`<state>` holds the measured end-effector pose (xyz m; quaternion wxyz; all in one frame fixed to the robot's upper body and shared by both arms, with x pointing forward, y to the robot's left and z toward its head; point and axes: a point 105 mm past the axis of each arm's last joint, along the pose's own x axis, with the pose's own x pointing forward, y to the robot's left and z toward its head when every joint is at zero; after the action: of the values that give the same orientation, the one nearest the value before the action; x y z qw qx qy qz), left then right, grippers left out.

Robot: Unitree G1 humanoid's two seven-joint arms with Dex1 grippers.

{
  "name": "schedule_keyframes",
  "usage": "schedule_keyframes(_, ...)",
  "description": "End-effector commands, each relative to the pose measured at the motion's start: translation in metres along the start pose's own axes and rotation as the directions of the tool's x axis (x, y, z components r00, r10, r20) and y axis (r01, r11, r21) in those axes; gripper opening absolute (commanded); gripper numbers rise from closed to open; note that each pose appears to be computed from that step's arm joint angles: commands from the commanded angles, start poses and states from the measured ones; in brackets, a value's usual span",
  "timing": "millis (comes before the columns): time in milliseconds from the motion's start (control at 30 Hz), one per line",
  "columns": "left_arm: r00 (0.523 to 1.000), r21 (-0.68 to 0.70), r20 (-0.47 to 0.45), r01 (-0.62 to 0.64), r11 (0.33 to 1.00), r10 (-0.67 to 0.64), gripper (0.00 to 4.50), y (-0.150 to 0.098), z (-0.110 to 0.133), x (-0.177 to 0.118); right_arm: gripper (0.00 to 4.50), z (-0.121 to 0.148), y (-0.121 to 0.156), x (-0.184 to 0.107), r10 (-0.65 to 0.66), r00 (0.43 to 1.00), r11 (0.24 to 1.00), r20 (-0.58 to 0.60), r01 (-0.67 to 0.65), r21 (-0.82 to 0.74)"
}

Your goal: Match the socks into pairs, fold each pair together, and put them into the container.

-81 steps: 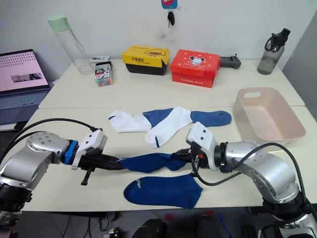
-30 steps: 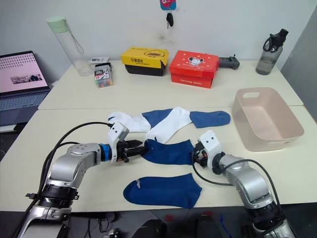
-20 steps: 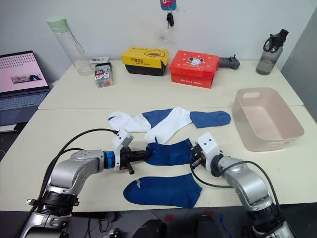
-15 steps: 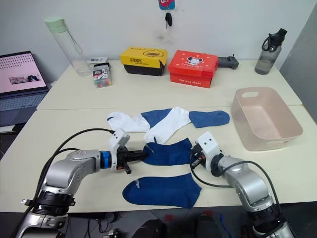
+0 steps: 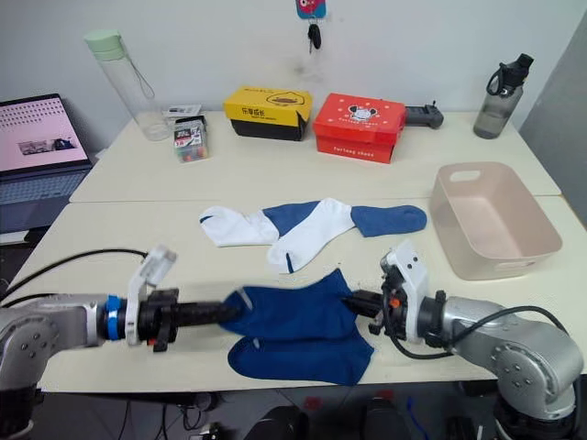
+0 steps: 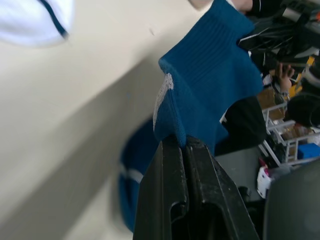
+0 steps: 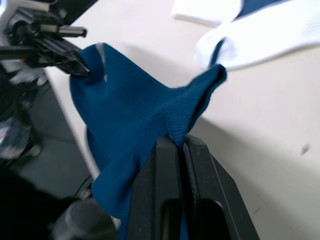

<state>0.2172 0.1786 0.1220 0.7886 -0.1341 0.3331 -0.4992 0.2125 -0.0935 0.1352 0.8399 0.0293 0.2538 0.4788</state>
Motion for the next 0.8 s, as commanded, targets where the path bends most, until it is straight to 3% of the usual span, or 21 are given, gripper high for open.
schedule_keyframes(33,0.999,0.032,0.006,-0.038,0.999,0.038,0.03,-0.001,-0.008,0.005,0.03,-0.012,0.004,-0.002,-0.029,0.998,0.999,-0.056,0.028,-0.029)
schedule_keyframes(267,0.991,0.057,-0.013,-0.129,0.990,0.130,0.03,0.019,-0.030,0.019,0.03,-0.034,-0.008,0.006,-0.099,0.988,0.995,-0.122,0.101,0.011)
schedule_keyframes(667,0.989,0.072,-0.087,-0.111,0.991,0.117,0.03,0.019,-0.047,0.026,0.03,-0.043,-0.016,0.007,-0.145,0.977,0.989,-0.154,0.144,-0.016)
schedule_keyframes(767,0.986,0.093,-0.072,-0.143,0.985,0.150,0.00,0.025,-0.046,0.026,0.79,-0.041,-0.017,0.006,-0.151,0.979,0.988,-0.139,0.147,-0.036)
schedule_keyframes(800,0.988,0.109,-0.050,-0.138,0.984,0.144,0.20,0.025,-0.043,0.025,1.13,-0.040,-0.017,0.005,-0.156,0.979,0.987,-0.131,0.151,-0.049)
